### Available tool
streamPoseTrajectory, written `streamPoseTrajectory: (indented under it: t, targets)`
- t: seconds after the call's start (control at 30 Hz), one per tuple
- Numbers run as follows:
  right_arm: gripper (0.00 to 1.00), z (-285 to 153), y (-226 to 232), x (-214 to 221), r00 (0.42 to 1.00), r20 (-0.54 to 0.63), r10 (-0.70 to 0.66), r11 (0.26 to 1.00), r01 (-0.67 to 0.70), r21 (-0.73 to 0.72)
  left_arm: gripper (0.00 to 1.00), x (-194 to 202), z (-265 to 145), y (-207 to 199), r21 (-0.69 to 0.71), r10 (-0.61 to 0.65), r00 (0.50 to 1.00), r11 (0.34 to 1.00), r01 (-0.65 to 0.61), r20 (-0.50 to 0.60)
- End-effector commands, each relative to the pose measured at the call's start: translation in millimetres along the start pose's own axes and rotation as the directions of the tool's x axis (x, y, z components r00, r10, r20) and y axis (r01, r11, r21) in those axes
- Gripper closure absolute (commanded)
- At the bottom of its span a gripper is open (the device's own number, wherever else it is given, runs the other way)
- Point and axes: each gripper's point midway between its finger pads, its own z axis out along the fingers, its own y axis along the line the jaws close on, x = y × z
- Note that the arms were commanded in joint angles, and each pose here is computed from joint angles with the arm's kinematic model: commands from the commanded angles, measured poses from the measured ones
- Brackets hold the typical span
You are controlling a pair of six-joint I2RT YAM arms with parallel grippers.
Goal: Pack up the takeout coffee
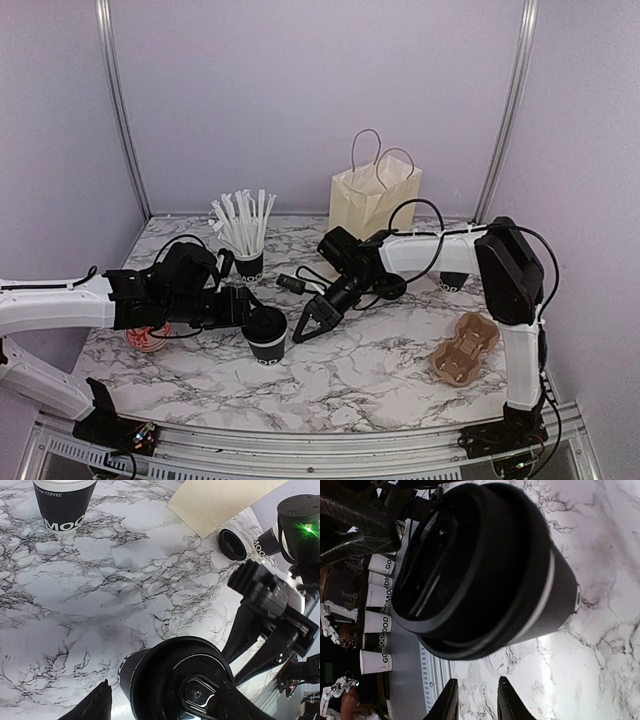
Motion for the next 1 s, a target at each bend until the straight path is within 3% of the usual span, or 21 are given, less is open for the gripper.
streamPoseTrajectory:
  t: [0.0,0.67,0.97]
  targets:
    - [0.74,10.3,15.1,-5.5,0.998,-0.009,-0.062,0.998,0.062,-0.028,0.28,-2.1,-0.9,-3.1,0.007,0.004,1.000,1.000,-0.004,-0.012]
    - [0.75,-29.9,-9.7,-48.6,0.994,0.107,-0.024,0.999,0.026,-0.021,0.31,10.5,-15.4,3.4,0.045,-0.068,0.998,0.997,0.069,-0.009]
    - [0.67,-30.8,-9.7,-48.8,0.994,0.107,-0.015,1.000,0.016,-0.013,0.31,-3.2,-5.8,-5.1,0.033,-0.050,0.999,0.998,0.050,0.010]
